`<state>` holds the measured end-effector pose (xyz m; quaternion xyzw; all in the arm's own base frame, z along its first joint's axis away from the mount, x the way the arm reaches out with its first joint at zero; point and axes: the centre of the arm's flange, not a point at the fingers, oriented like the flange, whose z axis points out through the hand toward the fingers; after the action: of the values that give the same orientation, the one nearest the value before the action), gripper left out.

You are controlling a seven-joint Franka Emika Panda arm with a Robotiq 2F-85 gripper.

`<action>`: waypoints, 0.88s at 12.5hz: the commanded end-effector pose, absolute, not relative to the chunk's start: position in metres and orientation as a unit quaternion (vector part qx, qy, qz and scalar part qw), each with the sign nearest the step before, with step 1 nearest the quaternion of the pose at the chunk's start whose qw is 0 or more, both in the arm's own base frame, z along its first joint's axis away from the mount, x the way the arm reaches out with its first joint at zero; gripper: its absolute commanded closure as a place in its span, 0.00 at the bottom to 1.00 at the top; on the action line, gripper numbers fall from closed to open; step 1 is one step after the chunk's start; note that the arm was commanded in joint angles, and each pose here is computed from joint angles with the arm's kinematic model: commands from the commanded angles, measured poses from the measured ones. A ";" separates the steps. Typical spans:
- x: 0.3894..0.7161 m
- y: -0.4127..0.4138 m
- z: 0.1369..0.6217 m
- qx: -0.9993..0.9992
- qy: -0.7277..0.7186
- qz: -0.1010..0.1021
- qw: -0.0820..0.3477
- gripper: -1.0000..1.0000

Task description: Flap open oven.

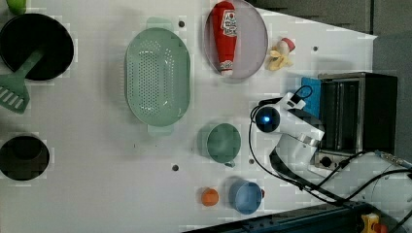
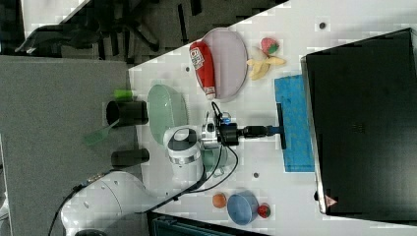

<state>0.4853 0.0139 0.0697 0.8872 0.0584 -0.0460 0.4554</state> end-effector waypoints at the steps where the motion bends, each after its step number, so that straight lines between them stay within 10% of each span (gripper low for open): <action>1: 0.522 0.040 0.115 0.899 0.000 0.033 0.437 0.83; 7: 0.568 0.027 0.318 0.919 -0.277 0.107 0.259 0.83; 11: 0.546 -0.012 0.446 0.879 -0.465 0.081 0.074 0.83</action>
<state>0.5558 0.0234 0.4597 0.9052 -0.4074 0.1052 0.0599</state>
